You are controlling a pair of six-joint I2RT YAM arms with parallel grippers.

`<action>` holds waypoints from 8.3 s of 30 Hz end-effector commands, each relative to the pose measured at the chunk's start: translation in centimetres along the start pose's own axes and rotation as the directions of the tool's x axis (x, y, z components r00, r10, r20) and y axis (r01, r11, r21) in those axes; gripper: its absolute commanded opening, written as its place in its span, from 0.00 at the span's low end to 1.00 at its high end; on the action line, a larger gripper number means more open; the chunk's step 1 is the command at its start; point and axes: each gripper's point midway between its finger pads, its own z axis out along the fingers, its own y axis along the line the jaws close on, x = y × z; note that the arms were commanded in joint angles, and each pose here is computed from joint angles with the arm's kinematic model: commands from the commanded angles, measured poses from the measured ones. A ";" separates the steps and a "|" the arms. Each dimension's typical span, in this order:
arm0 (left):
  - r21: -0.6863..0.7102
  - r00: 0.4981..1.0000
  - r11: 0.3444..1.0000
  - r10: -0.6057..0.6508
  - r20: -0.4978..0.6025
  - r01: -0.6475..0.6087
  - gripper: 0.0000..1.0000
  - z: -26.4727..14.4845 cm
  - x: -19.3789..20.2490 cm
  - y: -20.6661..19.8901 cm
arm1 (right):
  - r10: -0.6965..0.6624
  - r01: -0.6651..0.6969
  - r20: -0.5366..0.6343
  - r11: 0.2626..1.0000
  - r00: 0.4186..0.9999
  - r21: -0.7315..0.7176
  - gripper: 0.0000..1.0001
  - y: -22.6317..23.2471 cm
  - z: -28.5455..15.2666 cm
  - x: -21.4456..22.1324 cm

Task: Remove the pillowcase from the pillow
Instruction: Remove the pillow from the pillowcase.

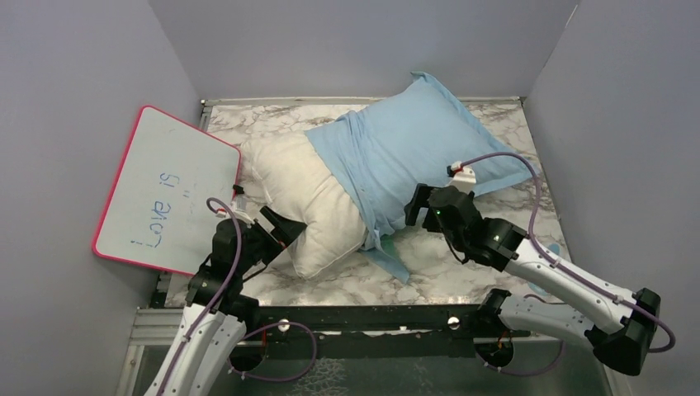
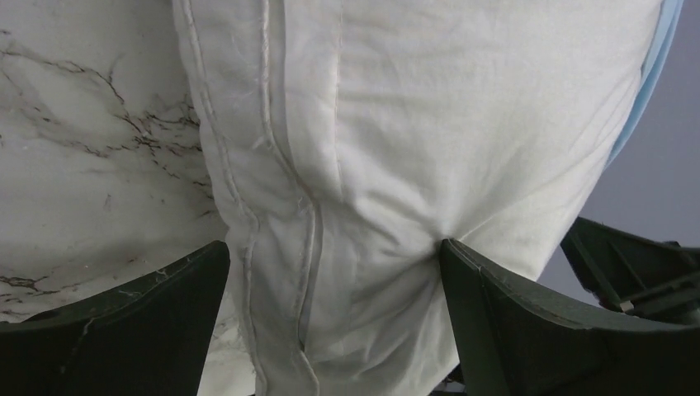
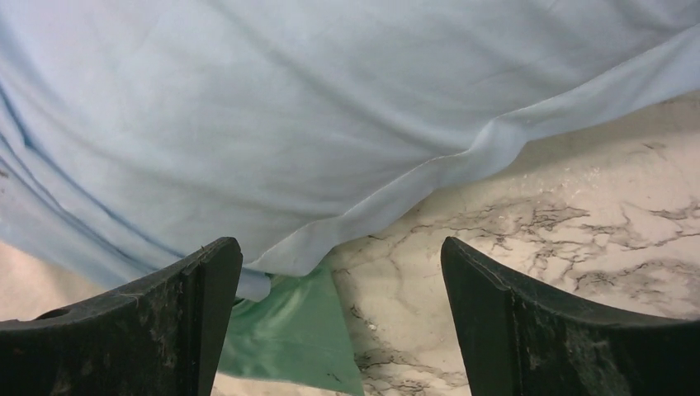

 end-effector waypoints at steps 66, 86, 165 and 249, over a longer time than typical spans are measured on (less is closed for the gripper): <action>-0.158 0.990 0.987 0.004 0.143 0.019 0.00 -6.4 -1.7 1.9 | 0.476 -0.482 0.083 0.873 0.875 0.075 0.01 -15.9 8.5 -4.9; -0.071 0.997 0.997 0.030 0.070 -0.025 0.00 -5.3 -0.3 0.9 | 0.385 -0.488 -0.300 0.700 0.873 -0.522 0.69 -3.8 3.0 -0.8; -0.100 0.984 0.992 0.088 0.154 -0.073 0.00 -7.9 -2.3 0.1 | 0.369 -0.377 -0.082 0.915 0.926 -0.144 0.01 -3.9 5.6 -0.6; 0.214 0.726 0.746 0.665 -0.176 -0.631 0.99 5.6 -14.9 -8.1 | -0.061 -0.066 -0.536 0.974 0.842 -0.215 0.38 -3.0 7.5 14.0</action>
